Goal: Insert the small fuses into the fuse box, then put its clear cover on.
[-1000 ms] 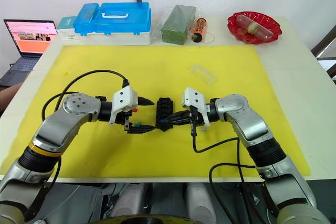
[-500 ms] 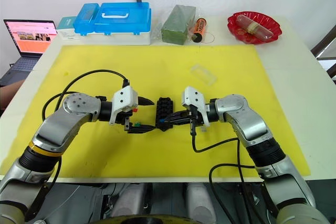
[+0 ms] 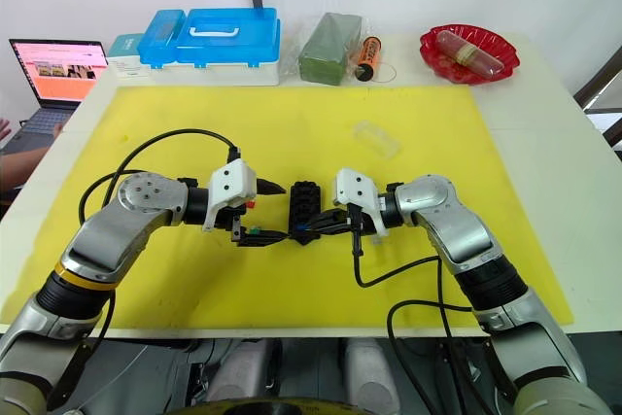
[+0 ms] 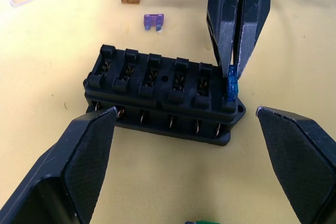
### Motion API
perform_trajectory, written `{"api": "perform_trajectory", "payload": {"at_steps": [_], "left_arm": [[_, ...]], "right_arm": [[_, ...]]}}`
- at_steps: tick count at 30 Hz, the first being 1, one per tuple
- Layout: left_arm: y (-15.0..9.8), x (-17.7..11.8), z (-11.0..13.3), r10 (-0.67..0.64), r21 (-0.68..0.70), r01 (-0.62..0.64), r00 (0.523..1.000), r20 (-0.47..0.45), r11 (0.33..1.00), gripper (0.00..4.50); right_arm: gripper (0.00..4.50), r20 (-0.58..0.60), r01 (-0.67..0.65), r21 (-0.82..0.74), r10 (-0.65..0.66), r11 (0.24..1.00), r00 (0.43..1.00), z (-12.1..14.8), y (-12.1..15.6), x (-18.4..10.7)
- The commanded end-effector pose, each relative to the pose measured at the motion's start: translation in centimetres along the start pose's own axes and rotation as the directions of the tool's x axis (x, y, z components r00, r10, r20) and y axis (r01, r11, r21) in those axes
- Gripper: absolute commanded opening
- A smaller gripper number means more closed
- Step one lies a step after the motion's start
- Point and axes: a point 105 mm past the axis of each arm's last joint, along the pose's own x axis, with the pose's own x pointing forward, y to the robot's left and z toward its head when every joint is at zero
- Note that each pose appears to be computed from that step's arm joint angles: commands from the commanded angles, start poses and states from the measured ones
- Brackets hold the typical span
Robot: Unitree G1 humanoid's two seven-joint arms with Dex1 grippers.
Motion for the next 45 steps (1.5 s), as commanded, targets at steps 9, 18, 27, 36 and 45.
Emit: {"api": "perform_trajectory", "payload": {"at_steps": [9,18,27,36,45], "left_arm": [[0.4,0.0,0.7,0.009,0.044,-0.009,1.000,0.009,0.999,4.50],[0.4,-0.2,0.5,0.013,0.039,-0.013,1.000,0.008,0.999,4.50],[0.6,-0.3,0.4,0.025,0.036,-0.025,1.000,0.001,0.999,4.50],[0.6,-0.4,0.3,0.029,0.037,-0.029,1.000,-0.003,0.999,4.50],[0.6,-0.4,0.3,0.028,0.037,-0.028,1.000,-0.003,0.999,4.50]], "right_arm": [[0.95,0.032,-0.018,-0.010,0.018,1.000,0.999,2.3,0.0,-0.9],[0.95,0.082,-0.019,-0.016,0.020,1.000,0.996,4.6,0.2,-0.9],[0.02,0.102,0.017,0.046,-0.022,0.999,0.995,4.1,-0.3,0.4],[0.02,0.051,0.012,0.066,-0.016,0.998,0.999,2.4,0.1,0.9],[0.02,-0.063,0.044,0.041,-0.041,0.998,0.997,-0.7,-0.1,1.3]]}}
